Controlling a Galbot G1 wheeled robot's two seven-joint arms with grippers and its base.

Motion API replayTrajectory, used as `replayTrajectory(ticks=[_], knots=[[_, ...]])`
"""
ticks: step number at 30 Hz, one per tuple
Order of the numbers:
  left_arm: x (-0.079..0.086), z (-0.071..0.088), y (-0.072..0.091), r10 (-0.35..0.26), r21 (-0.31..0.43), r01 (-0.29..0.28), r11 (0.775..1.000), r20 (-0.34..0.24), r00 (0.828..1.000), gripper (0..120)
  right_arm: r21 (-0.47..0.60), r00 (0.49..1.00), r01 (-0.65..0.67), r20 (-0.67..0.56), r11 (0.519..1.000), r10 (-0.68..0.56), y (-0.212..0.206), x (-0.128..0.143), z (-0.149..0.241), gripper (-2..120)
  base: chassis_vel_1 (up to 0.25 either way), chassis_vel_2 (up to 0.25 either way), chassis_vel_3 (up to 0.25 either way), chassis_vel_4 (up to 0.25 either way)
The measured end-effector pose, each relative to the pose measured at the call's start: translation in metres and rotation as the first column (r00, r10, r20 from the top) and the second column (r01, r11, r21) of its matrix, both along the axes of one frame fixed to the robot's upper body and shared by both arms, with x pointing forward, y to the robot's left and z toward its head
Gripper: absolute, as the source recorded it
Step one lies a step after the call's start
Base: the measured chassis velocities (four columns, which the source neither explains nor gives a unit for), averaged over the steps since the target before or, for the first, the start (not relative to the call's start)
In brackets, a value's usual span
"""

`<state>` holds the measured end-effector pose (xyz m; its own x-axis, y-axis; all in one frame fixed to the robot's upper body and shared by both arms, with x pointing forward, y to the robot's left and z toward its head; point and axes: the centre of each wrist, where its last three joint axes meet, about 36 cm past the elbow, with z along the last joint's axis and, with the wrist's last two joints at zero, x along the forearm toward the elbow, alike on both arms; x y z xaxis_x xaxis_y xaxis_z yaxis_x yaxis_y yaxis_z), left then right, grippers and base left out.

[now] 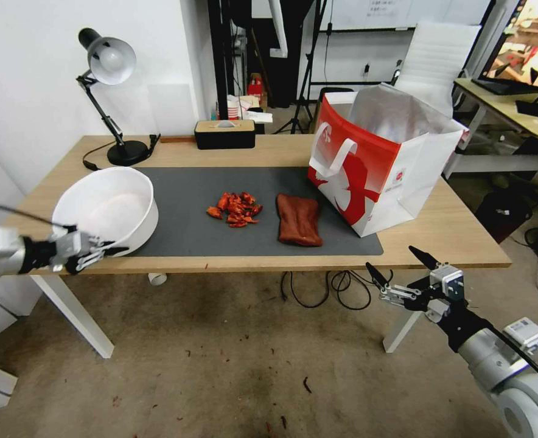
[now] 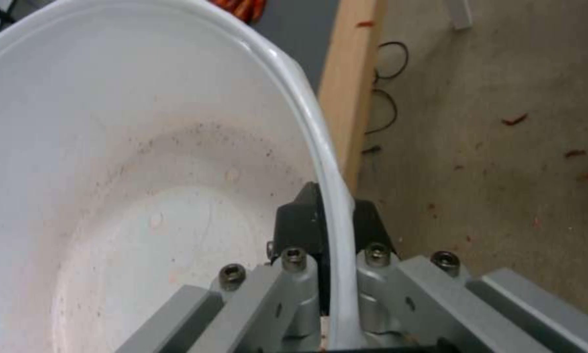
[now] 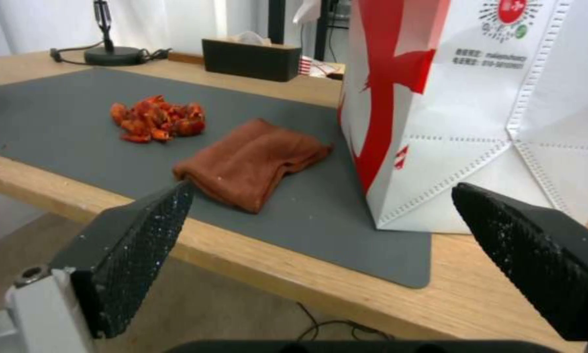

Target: Sweep shrimp from table into container with towel, then put container into takeout bag.

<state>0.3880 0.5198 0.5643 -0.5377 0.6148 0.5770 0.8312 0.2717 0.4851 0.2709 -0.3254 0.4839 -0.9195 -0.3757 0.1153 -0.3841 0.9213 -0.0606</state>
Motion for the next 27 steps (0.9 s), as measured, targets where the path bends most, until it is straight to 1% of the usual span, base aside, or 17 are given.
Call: replayTrajectory(ticks=[1, 3, 4, 5, 7, 8, 11, 12, 13, 15, 16, 18, 19, 23, 24, 27], knots=[[-0.011, -0.003, -0.003, -0.018, 0.007, 0.018, 1.0, -0.001, 1.0, 0, 0.001, 1.0, -0.004, -0.001, 1.0, 0.004, 0.001, 0.001, -0.001, 100, 0.0, 0.0, 0.0, 0.0], [-0.025, -0.007, -0.006, -0.051, 0.023, 0.051, 0.998, -0.011, 0.999, 0, 0.002, 1.0, -0.009, -0.004, 1.0, 0.009, 0.001, 0.002, -0.002, 100, 0.0, 0.0, 0.0, 0.0], [-0.025, -0.007, -0.006, -0.051, 0.023, 0.051, 0.998, -0.011, 0.999, 0, 0.002, 1.0, -0.009, -0.004, 1.0, 0.009, 0.001, 0.002, -0.002, 100, 0.0, 0.0, 0.0, 0.0], [-0.035, -0.009, -0.008, -0.081, 0.035, 0.082, 0.996, -0.022, 0.996, 0, 0.002, 1.0, -0.011, -0.006, 1.0, 0.011, 0.001, 0.002, -0.002, 100, 0.0, 0.0, 0.0, 0.0], [-0.049, -0.01, -0.008, -0.124, 0.05, 0.126, 0.991, -0.034, 0.992, 0, 0.002, 1.0, -0.013, -0.01, 1.0, 0.013, 0.001, 0.002, -0.003, 100, 0.0, 0.0, 0.0, 0.0], [-0.049, -0.01, -0.008, -0.124, 0.05, 0.126, 0.991, -0.034, 0.992, 0, 0.002, 1.0, -0.013, -0.01, 1.0, 0.013, 0.001, 0.002, -0.003, 100, 0.0, 0.0, 0.0, 0.0], [-0.064, -0.012, -0.007, -0.174, 0.057, 0.176, 0.983, -0.047, 0.984, 0, 0.004, 1.0, -0.014, -0.013, 1.0, 0.014, 0.0, 0.002, -0.004, 100, 0.0, 0.0, 0.0, 0.0], [-0.064, -0.012, -0.007, -0.174, 0.057, 0.176, 0.983, -0.047, 0.984, 0, 0.004, 1.0, -0.014, -0.013, 1.0, 0.014, 0.0, 0.002, -0.004, 100, 0.0, 0.0, 0.0, 0.0], [-0.071, -0.014, -0.01, -0.201, 0.052, 0.204, 0.978, -0.055, 0.978, 0, 0.005, 1.0, -0.016, -0.014, 1.0, 0.016, 0.0, 0.002, -0.005, 100, 0.0, 0.0, 0.0, 0.0], [-0.084, -0.02, -0.02, -0.257, 0.053, 0.262, 0.964, -0.074, 0.963, 0, 0.009, 1.0, -0.018, -0.015, 1.0, 0.018, 0.001, 0.002, -0.005, 100, 0.0, 0.0, 0.0, 0.0], [-0.084, -0.02, -0.02, -0.257, 0.053, 0.262, 0.964, -0.074, 0.963, 0, 0.009, 1.0, -0.018, -0.015, 1.0, 0.018, 0.001, 0.002, -0.005, 100, 0.0, 0.0, 0.0, 0.0], [-0.091, -0.027, -0.03, -0.291, 0.052, 0.296, 0.954, -0.085, 0.953, 0, 0.01, 1.0, -0.02, -0.013, 1.0, 0.02, 0.002, 0.001, -0.005, 100, 0.0, 0.0, 0.0, 0.0], [-0.091, -0.027, -0.03, -0.291, 0.052, 0.296, 0.954, -0.085, 0.953, 0, 0.01, 1.0, -0.02, -0.013, 1.0, 0.02, 0.002, 0.001, -0.005, 100, 0.0, 0.0, 0.0, 0.0], [-0.098, -0.046, -0.047, -0.337, 0.038, 0.344, 0.938, -0.123, 0.933, 0, 0.009, 1.0, -0.022, -0.01, 1.0, 0.022, 0.002, 0.0, -0.003, 100, 0.0, 0.0, 0.0, 0.0], [-0.098, -0.046, -0.047, -0.337, 0.038, 0.344, 0.938, -0.123, 0.933, 0, 0.009, 1.0, -0.022, -0.01, 1.0, 0.022, 0.002, 0.0, -0.003, 100, 0.0, 0.0, 0.0, 0.0], [-0.101, -0.063, -0.059, -0.367, 0.036, 0.376, 0.926, -0.156, 0.917, 0, 0.007, 1.0, -0.022, -0.007, 1.0, 0.022, 0.002, -0.001, -0.001, 100, 0.0, 0.0, 0.0, 0.0]])
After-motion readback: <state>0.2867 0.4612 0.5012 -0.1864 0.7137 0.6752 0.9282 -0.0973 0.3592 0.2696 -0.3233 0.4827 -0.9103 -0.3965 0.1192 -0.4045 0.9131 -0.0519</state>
